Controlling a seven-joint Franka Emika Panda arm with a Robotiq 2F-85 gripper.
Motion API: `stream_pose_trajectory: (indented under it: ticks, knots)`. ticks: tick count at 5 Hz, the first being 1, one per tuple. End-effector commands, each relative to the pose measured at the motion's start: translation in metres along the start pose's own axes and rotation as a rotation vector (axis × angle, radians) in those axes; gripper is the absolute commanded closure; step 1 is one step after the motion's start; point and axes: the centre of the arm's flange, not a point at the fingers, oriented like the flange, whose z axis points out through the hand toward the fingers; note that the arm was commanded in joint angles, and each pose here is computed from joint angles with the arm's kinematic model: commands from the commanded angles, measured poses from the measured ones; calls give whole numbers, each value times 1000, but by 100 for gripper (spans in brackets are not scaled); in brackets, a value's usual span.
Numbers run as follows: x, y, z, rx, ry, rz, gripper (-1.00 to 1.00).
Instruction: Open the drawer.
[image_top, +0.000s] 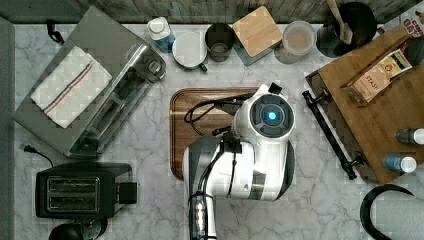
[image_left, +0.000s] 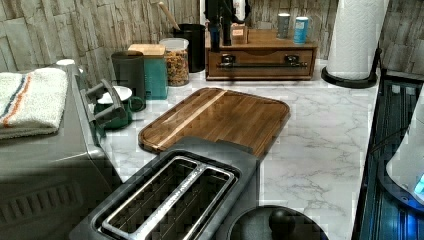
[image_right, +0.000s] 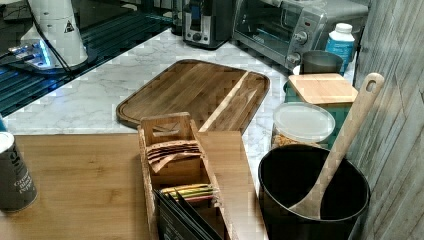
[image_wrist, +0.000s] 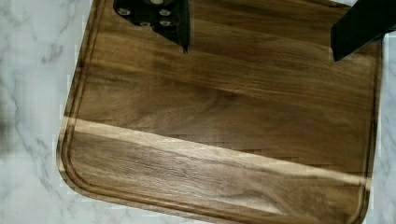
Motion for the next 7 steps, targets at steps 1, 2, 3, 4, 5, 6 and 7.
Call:
stream_pose_trajectory:
  ticks: [1, 2, 3, 4, 5, 6, 7]
  knots:
    - [-58, 110, 10, 7, 101, -86, -100]
    - [-68, 125, 19, -26, 120, -159, -100]
    - [-77, 140, 31, -54, 150, -236, -100]
    - [-84, 155, 38, -92, 170, -274, -100]
    - [-91, 175, 40, -123, 185, -301, -100]
    - [-96, 193, 41, -152, 177, -333, -100]
    - [-102, 217, 44, -142, 211, -340, -100]
